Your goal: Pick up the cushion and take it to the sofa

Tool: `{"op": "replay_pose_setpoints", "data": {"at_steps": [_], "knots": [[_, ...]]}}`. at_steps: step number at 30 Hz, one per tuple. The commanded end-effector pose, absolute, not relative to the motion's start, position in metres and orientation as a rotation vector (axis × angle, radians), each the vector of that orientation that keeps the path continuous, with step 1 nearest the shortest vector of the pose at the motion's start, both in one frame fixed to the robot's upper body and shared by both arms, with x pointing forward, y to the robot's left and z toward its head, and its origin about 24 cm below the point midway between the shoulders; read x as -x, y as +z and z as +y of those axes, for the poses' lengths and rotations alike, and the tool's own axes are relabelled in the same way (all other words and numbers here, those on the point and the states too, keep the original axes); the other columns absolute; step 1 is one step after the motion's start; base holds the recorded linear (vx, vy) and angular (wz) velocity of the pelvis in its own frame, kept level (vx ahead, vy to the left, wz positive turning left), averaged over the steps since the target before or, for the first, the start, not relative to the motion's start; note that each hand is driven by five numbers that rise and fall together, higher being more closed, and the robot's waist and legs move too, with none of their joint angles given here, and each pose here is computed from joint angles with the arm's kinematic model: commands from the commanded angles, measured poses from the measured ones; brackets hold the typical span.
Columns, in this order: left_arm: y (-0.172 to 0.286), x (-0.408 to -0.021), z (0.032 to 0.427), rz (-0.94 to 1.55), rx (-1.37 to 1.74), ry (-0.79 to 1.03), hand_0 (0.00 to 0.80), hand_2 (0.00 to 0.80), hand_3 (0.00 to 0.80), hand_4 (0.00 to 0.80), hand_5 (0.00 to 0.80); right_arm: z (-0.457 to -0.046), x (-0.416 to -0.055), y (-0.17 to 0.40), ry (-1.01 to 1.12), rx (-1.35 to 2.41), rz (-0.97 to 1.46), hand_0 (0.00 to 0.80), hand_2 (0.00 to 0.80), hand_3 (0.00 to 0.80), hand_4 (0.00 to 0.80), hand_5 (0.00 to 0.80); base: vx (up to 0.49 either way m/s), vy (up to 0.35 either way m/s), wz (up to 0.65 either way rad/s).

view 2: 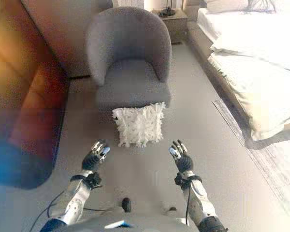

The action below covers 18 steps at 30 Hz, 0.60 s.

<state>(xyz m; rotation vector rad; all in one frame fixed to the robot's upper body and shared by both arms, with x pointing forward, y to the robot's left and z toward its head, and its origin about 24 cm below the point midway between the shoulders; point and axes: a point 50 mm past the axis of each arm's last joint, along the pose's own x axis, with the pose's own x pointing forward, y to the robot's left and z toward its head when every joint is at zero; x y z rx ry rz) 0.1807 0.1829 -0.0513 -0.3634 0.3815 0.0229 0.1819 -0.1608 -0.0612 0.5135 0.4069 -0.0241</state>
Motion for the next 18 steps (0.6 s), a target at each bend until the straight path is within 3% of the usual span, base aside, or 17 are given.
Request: {"op": "replay_pose_setpoints", "data": {"at_steps": [1,11,18], "knots": [[-0.032,-0.201,0.190,0.250,0.363,0.036,0.000,0.000,0.000,0.000,0.000,-0.149,-0.204,-0.034,0.039,-0.531,0.272,0.000,0.000,0.000,0.000,0.000,0.020,-0.036,0.00],[-0.031,-0.194,0.192,0.249,0.372,0.001,0.000,0.000,0.000,0.000,0.000,-0.149,-0.191,-0.044,0.086,-0.497,0.340,0.000,0.000,0.000,0.000,0.000,0.002,-0.046,0.01],[-0.036,-0.185,0.160,0.243,0.900,-0.235,0.000,0.000,0.000,0.000,0.000,-0.147,-0.189,-0.044,0.173,-0.575,0.341,0.000,0.000,0.000,0.000,0.000,0.000,0.000,0.00]]}}
